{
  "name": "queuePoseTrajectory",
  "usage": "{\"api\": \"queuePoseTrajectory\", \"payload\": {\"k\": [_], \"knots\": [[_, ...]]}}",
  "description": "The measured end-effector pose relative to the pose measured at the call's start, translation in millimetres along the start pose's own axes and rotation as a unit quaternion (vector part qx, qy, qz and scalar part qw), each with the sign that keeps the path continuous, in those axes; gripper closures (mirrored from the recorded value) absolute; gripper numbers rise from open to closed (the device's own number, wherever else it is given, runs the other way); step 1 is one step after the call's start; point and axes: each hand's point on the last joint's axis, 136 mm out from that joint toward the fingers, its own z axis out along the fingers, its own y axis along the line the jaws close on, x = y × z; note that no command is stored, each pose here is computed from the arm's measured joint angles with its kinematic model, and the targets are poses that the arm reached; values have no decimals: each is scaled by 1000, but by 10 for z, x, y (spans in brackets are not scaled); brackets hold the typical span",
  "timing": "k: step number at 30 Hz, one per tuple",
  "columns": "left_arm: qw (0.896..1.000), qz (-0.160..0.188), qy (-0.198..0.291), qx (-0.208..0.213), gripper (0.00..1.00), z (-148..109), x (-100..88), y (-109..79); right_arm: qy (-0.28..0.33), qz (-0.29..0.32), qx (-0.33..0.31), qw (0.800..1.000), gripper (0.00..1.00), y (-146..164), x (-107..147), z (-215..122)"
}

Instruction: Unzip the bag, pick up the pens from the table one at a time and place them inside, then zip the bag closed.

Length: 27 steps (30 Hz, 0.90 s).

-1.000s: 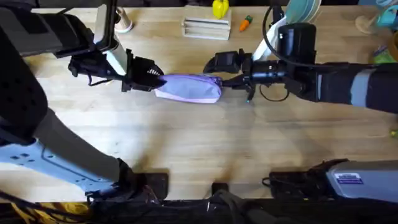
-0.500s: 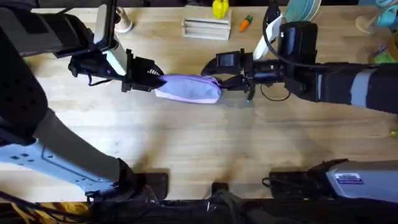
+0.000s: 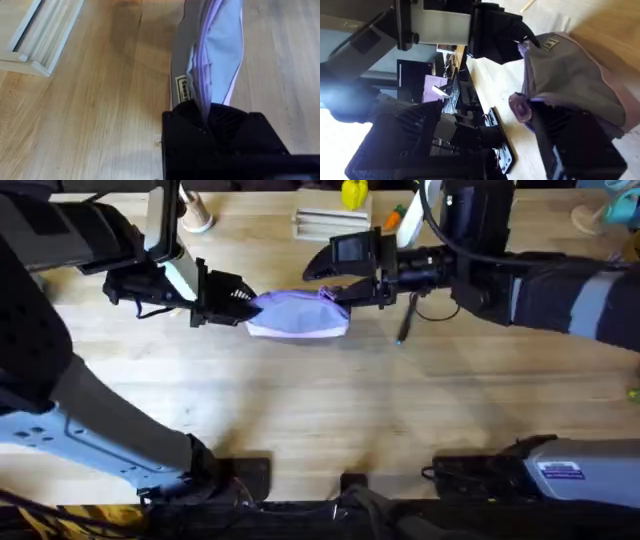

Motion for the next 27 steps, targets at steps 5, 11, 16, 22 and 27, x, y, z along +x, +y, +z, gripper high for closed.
{"api": "queuePoseTrajectory", "payload": {"k": [5, 11, 16, 22, 27], "knots": [[1000, -1, 3, 0, 959, -9, 14, 0, 3, -15, -8, 1000, 7, 119, -30, 45], [1000, -1, 3, 0, 959, -8, 14, -2, 6, -7, -4, 1000, 7, 110, -24, 44], [1000, 0, 3, 2, 959, 1, 7, -6, 22, 22, 17, 999, 7, 48, 26, 28], [1000, 1, -2, 10, 959, 47, -36, -28, 61, 59, 114, 990, 7, -110, 189, -66], [1000, 6, -2, 15, 959, 79, -55, -37, 83, -24, 153, 984, 7, 258, 117, -143]]}}
